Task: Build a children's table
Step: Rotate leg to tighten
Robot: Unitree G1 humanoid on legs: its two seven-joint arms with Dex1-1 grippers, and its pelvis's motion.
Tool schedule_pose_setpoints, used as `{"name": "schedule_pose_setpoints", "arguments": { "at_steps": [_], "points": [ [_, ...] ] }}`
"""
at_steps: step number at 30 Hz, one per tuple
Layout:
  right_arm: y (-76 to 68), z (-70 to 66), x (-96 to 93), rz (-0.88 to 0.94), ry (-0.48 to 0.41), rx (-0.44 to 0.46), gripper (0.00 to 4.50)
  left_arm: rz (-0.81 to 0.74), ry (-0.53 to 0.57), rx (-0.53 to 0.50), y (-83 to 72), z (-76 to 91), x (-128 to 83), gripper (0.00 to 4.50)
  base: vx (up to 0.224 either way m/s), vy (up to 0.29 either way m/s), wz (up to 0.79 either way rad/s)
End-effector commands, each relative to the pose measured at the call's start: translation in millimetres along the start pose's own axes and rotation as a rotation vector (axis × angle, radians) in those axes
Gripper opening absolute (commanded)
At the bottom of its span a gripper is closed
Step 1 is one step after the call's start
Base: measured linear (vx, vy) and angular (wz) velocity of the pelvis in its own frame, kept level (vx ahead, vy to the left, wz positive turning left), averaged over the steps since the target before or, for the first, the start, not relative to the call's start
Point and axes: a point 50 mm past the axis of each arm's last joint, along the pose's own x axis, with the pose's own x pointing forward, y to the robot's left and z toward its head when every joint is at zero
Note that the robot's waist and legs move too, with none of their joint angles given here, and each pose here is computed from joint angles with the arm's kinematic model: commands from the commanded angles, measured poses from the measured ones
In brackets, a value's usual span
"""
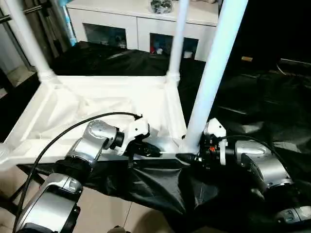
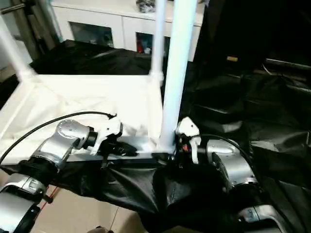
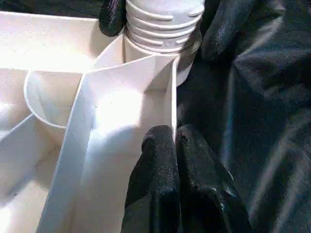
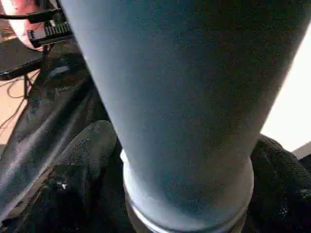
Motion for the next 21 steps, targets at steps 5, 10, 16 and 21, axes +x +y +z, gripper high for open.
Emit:
{"name": "schedule_pose_setpoints", "arguments": {
  "at_steps": [5,10,16,21],
  "points": [
    [17.7,-4.6,15.0,0.135,0.026,0.023,3.3,-0.014,-0.028,0.052,-0.3,11.5,4.6,0.0,0.0,0.0,0.0],
    [9.9,-8.2,23.4,-0.009,-0.002,0.073,2.95,0.066,-0.072,0.015,4.7,16.9,14.2,0.0,0.0,0.0,0.0],
    [-15.0,-15.5,38.5,-0.379,0.006,0.186,2.8,0.256,-0.097,-0.036,19.2,28.1,29.6,0.0,0.0,0.0,0.0],
    [-20.1,-16.5,55.2,-0.544,0.0,0.277,2.79,0.391,-0.119,-0.082,27.1,38.7,45.7,0.0,0.0,0.0,0.0]
  ]
}}
